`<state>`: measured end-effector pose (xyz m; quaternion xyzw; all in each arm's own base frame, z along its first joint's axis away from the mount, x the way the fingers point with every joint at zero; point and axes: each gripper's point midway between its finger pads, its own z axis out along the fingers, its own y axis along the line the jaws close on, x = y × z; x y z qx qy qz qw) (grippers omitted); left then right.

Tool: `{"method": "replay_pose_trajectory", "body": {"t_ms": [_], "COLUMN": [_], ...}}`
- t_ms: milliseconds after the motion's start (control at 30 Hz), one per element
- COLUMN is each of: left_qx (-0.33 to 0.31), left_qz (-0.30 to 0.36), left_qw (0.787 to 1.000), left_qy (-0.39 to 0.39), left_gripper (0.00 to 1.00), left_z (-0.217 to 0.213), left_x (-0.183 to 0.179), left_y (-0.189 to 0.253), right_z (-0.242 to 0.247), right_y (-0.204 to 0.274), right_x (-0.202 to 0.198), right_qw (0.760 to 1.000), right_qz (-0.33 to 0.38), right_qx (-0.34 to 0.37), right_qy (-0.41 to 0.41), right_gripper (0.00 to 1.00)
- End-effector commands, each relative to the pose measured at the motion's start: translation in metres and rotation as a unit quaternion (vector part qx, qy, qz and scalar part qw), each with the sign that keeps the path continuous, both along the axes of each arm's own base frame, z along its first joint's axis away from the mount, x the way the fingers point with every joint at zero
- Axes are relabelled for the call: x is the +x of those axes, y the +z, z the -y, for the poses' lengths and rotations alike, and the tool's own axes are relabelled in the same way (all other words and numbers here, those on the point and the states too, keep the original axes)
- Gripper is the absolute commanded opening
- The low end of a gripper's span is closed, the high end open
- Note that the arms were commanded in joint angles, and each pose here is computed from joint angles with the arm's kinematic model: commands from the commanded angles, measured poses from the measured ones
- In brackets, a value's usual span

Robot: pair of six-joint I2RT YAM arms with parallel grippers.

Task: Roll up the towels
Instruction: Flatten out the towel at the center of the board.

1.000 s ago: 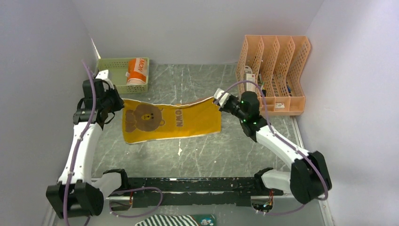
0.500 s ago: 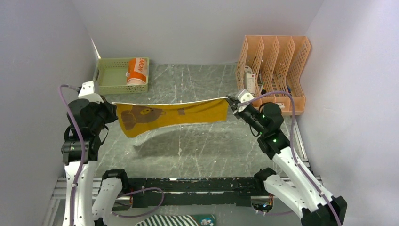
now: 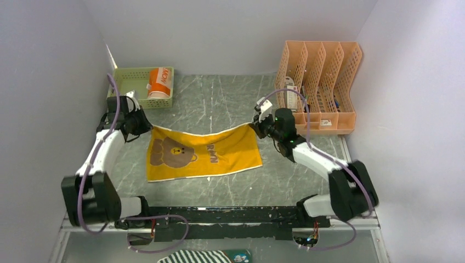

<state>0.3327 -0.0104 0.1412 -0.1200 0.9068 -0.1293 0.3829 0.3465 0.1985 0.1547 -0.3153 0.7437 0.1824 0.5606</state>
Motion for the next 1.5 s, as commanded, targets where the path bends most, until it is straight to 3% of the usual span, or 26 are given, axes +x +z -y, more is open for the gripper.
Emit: {"method": "replay_pose_trajectory", "body": {"t_ms": [0,133,300,367,533,567,600,633,667,700,833,967,1133,1300,1467], "left_qx": [-0.004,0.034,0.065,0.08,0.121,0.114,0.1,0.08,0.06,0.041,0.017,-0.02,-0.04,0.012,0.022], "left_qz": [0.07,0.11,0.1,0.079,0.006,0.001,0.001,0.003,0.003,0.0,-0.024,0.035,0.077,0.057,0.04], "left_qw": [0.998,0.993,0.993,0.993,0.991,0.992,0.993,0.995,0.996,0.996,0.996,0.996,0.995,0.998,0.999], "left_qy": [-0.004,0.021,-0.023,-0.044,-0.062,-0.061,-0.061,-0.064,-0.068,-0.074,-0.081,-0.082,-0.048,-0.002,0.016], "left_gripper": [0.07,0.09,0.12,0.13,0.28,0.34,0.47,0.77,0.97,1.0,0.99,0.99,0.95,0.9,0.93], "left_z": [-0.014,-0.033,-0.037,-0.04,-0.059,-0.061,-0.061,-0.059,-0.058,-0.056,-0.056,-0.036,-0.025,-0.045,-0.063], "left_x": [0.048,0.075,0.103,0.113,0.125,0.127,0.128,0.129,0.13,0.13,0.121,0.107,0.077,0.057,0.062], "left_y": [0.026,0.027,0.012,0.002,-0.014,-0.018,-0.021,-0.024,-0.028,-0.032,-0.042,-0.014,0.005,0.009,-0.005], "right_z": [0.004,0.018,0.021,0.015,0.014,0.016,0.017,0.017,0.018,0.017,0.004,-0.037,-0.085,-0.072,-0.045], "right_y": [-0.018,-0.044,-0.065,-0.07,-0.064,-0.058,-0.052,-0.047,-0.042,-0.039,-0.029,-0.029,-0.05,-0.089,-0.12], "right_x": [0.043,0.078,0.113,0.124,0.143,0.146,0.147,0.148,0.15,0.15,0.142,0.109,0.047,0.013,-0.027], "right_qw": [0.999,0.996,0.994,0.993,0.993,0.994,0.995,0.996,0.996,0.996,0.997,0.996,0.986,0.966,0.947], "right_qz": [-0.023,-0.066,-0.098,-0.115,-0.107,-0.096,-0.086,-0.079,-0.074,-0.073,-0.057,-0.059,-0.131,-0.241,-0.314], "right_qx": [0.026,0.031,0.021,0.019,0.019,0.024,0.03,0.038,0.045,0.052,0.061,0.057,0.072,0.089,0.062], "right_qy": [-0.035,-0.048,-0.046,-0.034,-0.038,-0.038,-0.036,-0.036,-0.035,-0.03,-0.007,0.023,0.075,0.028,-0.018], "right_gripper": [0.0,0.0,0.01,0.23,0.4,0.43,0.44,0.45,0.45,0.45,0.47,0.46,0.22,0.0,0.0]}}
